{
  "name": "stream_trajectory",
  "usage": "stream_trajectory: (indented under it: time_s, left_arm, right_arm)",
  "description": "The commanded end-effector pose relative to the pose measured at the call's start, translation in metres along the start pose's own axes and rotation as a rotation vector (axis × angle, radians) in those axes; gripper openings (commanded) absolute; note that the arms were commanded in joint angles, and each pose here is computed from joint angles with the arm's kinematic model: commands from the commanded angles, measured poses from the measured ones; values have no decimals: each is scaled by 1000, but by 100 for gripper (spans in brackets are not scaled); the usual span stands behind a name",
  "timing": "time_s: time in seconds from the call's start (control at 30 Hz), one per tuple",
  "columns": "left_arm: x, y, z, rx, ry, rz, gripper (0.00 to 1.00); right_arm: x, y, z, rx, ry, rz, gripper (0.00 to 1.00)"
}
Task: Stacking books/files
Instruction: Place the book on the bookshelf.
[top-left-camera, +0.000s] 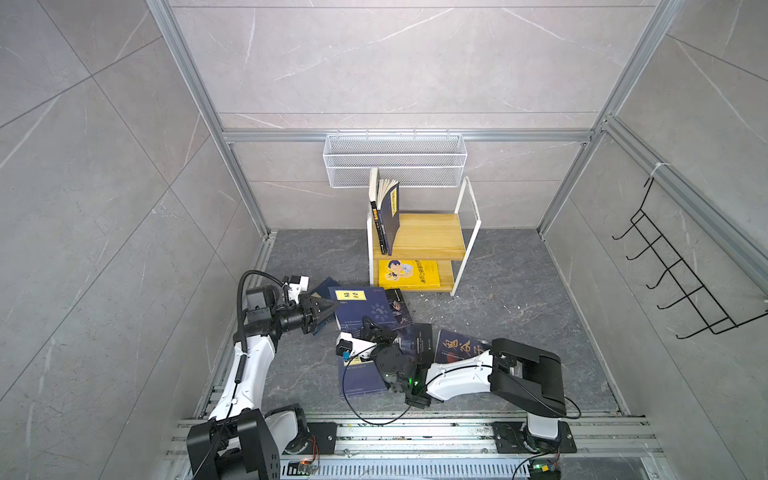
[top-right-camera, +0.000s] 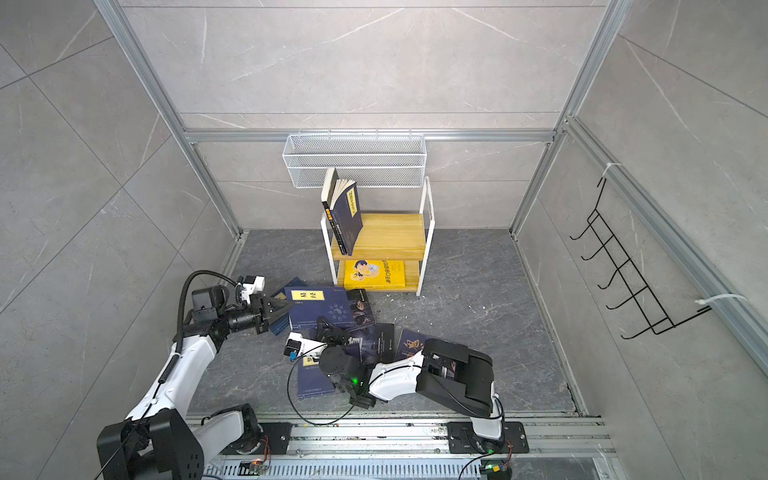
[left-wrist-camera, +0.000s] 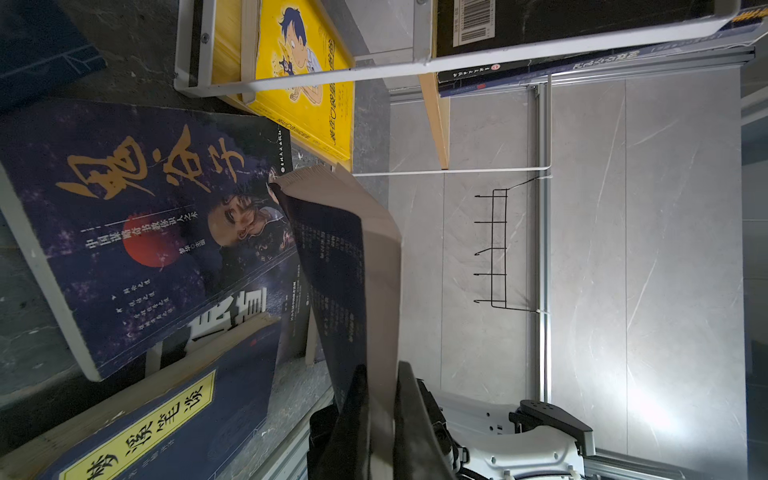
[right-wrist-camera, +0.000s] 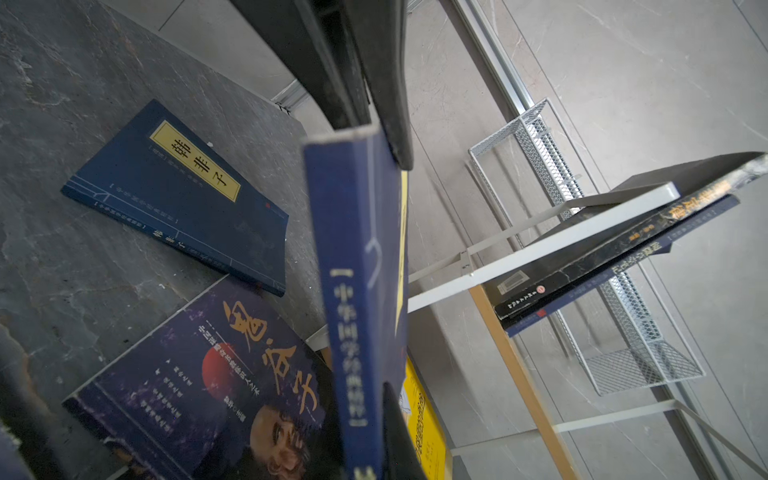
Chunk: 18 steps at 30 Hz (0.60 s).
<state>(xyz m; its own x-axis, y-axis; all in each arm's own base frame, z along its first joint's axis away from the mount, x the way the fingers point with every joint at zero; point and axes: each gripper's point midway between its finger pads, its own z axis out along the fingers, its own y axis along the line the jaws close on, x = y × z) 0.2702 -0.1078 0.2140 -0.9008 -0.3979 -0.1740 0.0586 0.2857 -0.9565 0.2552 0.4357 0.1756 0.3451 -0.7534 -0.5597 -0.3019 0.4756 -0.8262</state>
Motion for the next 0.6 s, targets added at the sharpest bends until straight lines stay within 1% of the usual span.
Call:
stream_trajectory:
  time_s: [0.0, 0.1, 0.17, 0.23, 0.4, 0.47, 0.53, 0.57]
  left_arm:
    - [4, -19, -4, 46, 8, 115, 35]
    - [-5, -15, -8, 16, -32, 134, 47]
    - [-12, -12, -12, -12, -68, 144, 57]
    - [-16, -9, -15, -36, -94, 185, 67]
    - [-33, -2, -29, -112, -193, 250, 86]
    - [-32, -6, -30, -116, -198, 321, 93]
    - [-32, -6, -31, -124, -203, 362, 100]
    - [-32, -7, -32, -133, -211, 378, 100]
  right_arm:
    - [7, -34, -5, 75, 10, 145, 0]
    - [9, -40, -10, 55, 16, 177, 0]
    - [11, -43, -18, 26, 7, 226, 0]
    - [13, -47, -24, 0, -10, 274, 0]
    - [22, -60, -37, -46, 13, 350, 0]
    - [26, -71, -45, -65, 1, 425, 0]
    - [31, -86, -49, -72, 2, 508, 0]
    - [34, -96, -50, -64, 9, 548, 0]
